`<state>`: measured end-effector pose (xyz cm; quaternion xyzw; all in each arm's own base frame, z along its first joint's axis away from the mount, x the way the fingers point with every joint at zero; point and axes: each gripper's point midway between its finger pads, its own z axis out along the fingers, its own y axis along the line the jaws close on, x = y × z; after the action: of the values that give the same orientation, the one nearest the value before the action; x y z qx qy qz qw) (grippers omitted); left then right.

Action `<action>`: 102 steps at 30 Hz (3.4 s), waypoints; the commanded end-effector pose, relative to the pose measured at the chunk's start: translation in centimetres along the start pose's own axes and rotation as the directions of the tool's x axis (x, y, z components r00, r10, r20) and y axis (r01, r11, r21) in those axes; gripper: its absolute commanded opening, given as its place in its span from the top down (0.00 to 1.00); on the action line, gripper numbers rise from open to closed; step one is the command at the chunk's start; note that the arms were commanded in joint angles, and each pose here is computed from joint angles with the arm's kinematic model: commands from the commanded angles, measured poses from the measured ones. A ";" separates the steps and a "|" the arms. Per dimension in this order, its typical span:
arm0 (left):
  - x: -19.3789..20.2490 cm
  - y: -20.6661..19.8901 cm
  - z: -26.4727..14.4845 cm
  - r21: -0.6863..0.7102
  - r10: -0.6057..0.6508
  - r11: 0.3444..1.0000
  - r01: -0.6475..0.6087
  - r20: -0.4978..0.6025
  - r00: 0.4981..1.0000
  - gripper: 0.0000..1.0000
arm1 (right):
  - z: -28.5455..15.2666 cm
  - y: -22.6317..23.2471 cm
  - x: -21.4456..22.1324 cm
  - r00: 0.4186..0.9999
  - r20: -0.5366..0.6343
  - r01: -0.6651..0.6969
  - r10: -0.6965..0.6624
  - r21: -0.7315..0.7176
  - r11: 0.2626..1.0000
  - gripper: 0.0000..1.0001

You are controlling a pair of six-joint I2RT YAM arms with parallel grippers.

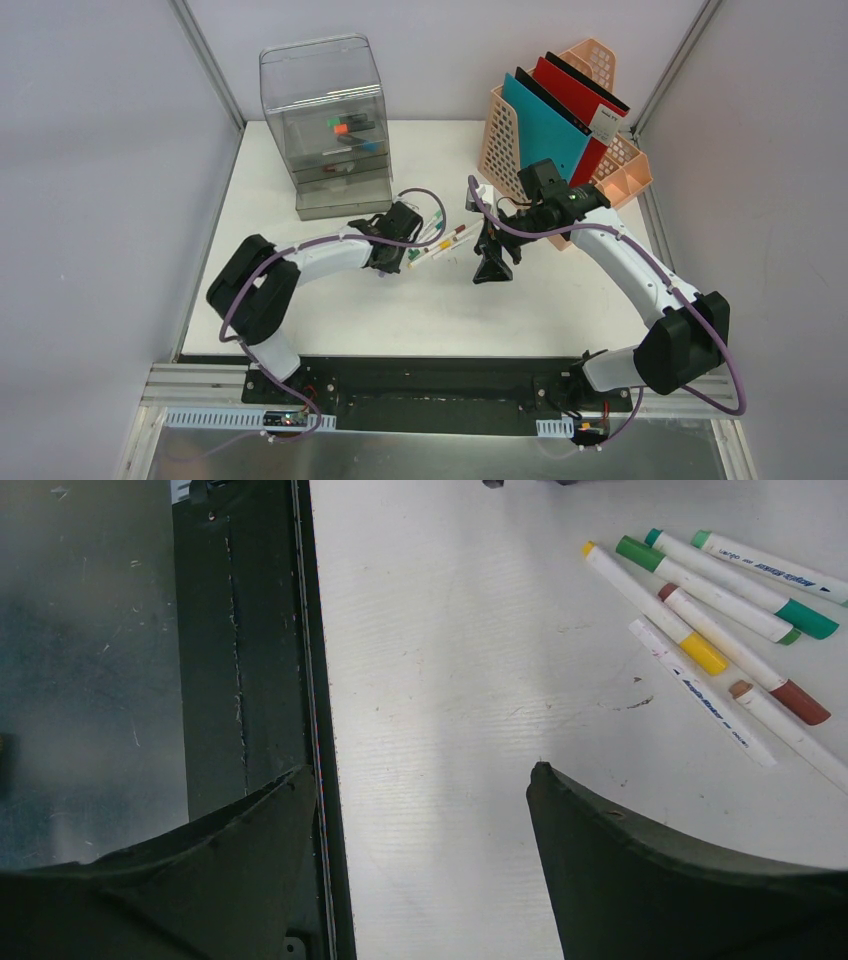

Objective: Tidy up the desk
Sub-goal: Pick up the stationery from the center of the board, then place the stationery in the drawer, then pick up the stationery from the center of the board.

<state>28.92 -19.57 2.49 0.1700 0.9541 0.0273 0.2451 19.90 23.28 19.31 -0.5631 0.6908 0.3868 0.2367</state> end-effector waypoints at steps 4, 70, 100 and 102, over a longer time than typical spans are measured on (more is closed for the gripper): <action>-6.2 1.7 -5.0 0.018 0.004 1.000 -0.010 0.338 0.941 1.00 | -0.7 -0.1 -1.7 0.997 0.036 0.068 -0.069 0.014 0.998 0.19; -11.6 3.7 -23.8 0.492 -0.311 0.869 -0.050 0.624 0.717 0.01 | -0.3 -0.1 -0.9 0.919 0.123 0.367 -0.375 0.088 0.926 0.01; -6.9 6.7 -21.9 0.290 -0.124 0.952 -0.099 0.658 0.743 0.01 | 4.7 -15.9 4.0 0.783 -0.339 0.516 -0.521 -0.112 0.849 0.14; -6.9 6.7 -21.8 0.292 -0.123 0.951 -0.100 0.655 0.745 0.01 | 5.4 -16.7 4.7 0.784 -0.360 0.513 -0.506 -0.084 0.855 0.18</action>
<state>25.90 -15.26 24.57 0.1994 0.8089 -0.1891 0.5198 33.24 23.42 8.46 -0.7924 0.5384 0.2146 0.1905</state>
